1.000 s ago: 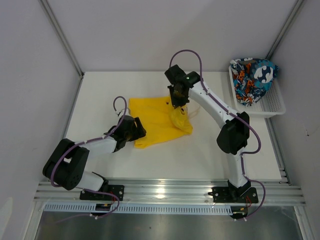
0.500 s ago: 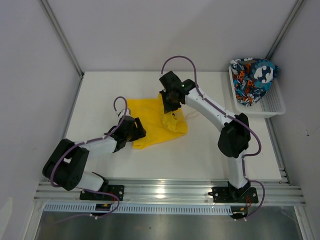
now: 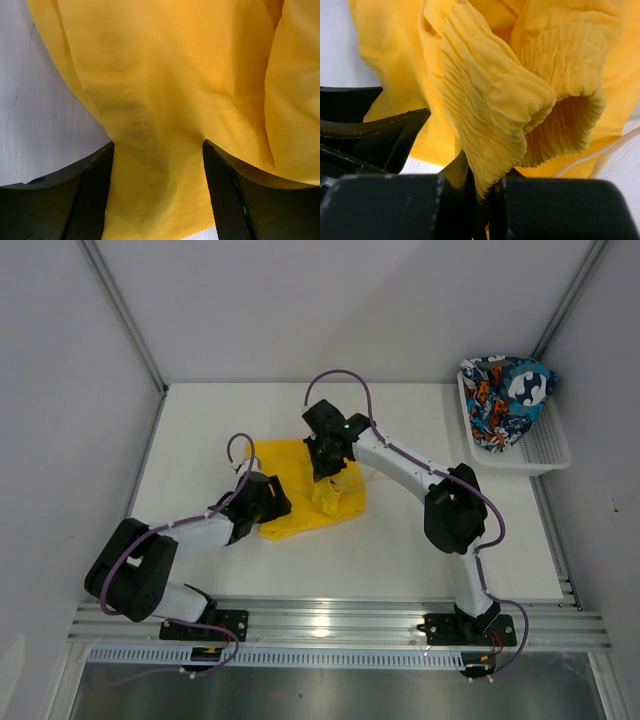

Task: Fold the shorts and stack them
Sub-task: Fold the shorts

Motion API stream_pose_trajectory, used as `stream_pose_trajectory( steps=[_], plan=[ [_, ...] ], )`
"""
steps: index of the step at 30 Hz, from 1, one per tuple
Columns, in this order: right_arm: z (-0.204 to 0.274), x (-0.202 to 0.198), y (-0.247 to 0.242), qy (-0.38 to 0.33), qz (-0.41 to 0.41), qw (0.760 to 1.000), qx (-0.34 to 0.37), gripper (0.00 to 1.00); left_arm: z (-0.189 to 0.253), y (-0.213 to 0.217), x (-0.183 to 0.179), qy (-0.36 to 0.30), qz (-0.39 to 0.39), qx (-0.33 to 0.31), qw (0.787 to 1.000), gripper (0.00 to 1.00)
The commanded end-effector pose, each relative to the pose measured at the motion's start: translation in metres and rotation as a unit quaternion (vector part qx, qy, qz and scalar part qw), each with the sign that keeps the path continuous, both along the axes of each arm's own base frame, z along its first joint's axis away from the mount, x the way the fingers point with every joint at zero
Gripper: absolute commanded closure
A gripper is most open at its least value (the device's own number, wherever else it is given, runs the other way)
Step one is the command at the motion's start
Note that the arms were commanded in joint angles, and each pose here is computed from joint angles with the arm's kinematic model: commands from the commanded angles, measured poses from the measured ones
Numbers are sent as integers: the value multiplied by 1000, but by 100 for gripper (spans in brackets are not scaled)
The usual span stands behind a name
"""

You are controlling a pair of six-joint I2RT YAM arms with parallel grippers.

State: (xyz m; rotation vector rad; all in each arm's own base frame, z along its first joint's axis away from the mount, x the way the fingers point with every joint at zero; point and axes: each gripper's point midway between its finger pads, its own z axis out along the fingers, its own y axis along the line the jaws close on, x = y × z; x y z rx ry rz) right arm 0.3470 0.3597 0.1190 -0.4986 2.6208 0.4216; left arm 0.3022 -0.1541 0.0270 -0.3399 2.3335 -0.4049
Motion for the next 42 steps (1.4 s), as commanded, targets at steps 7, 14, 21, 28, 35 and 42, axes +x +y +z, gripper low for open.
stream_pose_trajectory(
  steps=[7,14,21,28,35,42],
  plan=[
    [97,30,-94,-86,-55,995,-18,100,-3,6,-9,11,-6,22,1000,29],
    [78,43,-184,-73,-139,984,-85,100,0,11,-7,13,-1,38,999,29],
    [67,45,-198,-70,-151,980,-113,100,-6,11,-5,21,0,44,999,29],
    [73,42,-188,-70,-135,984,-98,100,32,13,0,-7,3,44,999,28],
    [85,40,-174,-71,-122,988,-58,100,106,-52,24,-62,-57,-24,996,29],
    [91,45,-167,-70,-124,989,-34,100,104,-132,57,-48,-88,-122,988,41]
  ],
)
